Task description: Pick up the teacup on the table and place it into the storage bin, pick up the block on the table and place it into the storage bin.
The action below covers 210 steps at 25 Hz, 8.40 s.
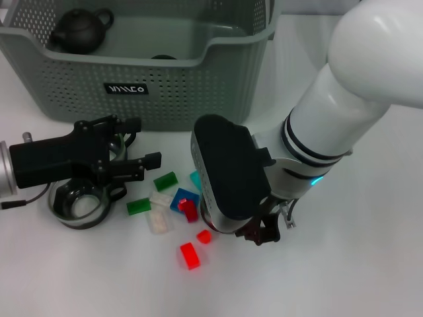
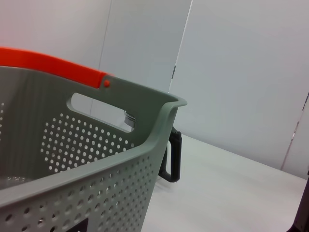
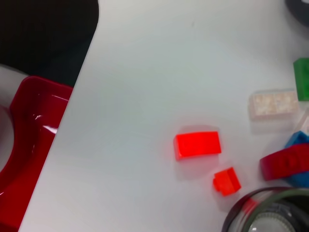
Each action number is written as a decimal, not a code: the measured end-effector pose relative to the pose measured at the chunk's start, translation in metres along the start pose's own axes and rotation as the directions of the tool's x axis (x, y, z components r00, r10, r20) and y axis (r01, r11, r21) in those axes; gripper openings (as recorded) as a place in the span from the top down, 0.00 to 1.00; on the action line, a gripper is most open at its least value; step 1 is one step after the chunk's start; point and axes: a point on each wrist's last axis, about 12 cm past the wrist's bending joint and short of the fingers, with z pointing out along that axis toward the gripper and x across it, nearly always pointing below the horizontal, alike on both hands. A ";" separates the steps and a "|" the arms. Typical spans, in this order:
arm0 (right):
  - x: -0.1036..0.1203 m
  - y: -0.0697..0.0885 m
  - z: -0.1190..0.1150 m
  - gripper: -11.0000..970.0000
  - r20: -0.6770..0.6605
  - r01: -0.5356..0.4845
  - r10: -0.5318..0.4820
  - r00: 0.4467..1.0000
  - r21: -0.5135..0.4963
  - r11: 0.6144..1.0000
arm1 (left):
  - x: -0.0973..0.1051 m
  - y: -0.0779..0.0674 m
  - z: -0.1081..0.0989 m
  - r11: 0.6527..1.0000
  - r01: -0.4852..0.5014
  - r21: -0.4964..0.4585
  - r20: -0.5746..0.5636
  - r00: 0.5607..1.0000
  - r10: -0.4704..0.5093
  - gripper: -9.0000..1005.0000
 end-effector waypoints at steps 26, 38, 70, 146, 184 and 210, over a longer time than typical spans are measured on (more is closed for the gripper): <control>0.027 0.011 -0.127 0.94 0.141 -0.183 0.176 0.974 0.041 0.982 | -0.001 -0.001 -0.001 1.000 -0.005 0.006 0.004 1.000 0.005 0.13; 0.020 -0.019 -0.229 0.94 0.536 -0.209 0.081 0.840 0.183 0.961 | -0.005 0.002 0.000 1.000 -0.015 0.008 0.004 1.000 0.015 0.13; 0.008 -0.162 -0.080 0.94 0.486 -0.500 0.256 0.836 0.481 0.720 | -0.007 0.005 0.000 0.999 -0.039 -0.014 0.022 0.999 0.039 0.13; 0.121 0.026 -0.087 0.18 0.812 -0.283 0.336 0.477 -0.219 0.934 | -0.053 -0.001 -0.051 0.960 -0.190 0.205 -0.424 0.867 0.262 0.13; 0.124 0.004 -0.077 0.19 0.798 -0.389 0.387 0.462 -0.210 0.897 | -0.068 -0.011 0.022 0.945 -0.243 0.220 -0.828 0.466 0.312 0.13; 0.129 0.004 -0.082 0.19 0.812 -0.399 0.380 0.442 -0.202 0.895 | -0.065 -0.013 0.028 0.949 -0.217 0.227 -0.835 0.459 0.305 0.73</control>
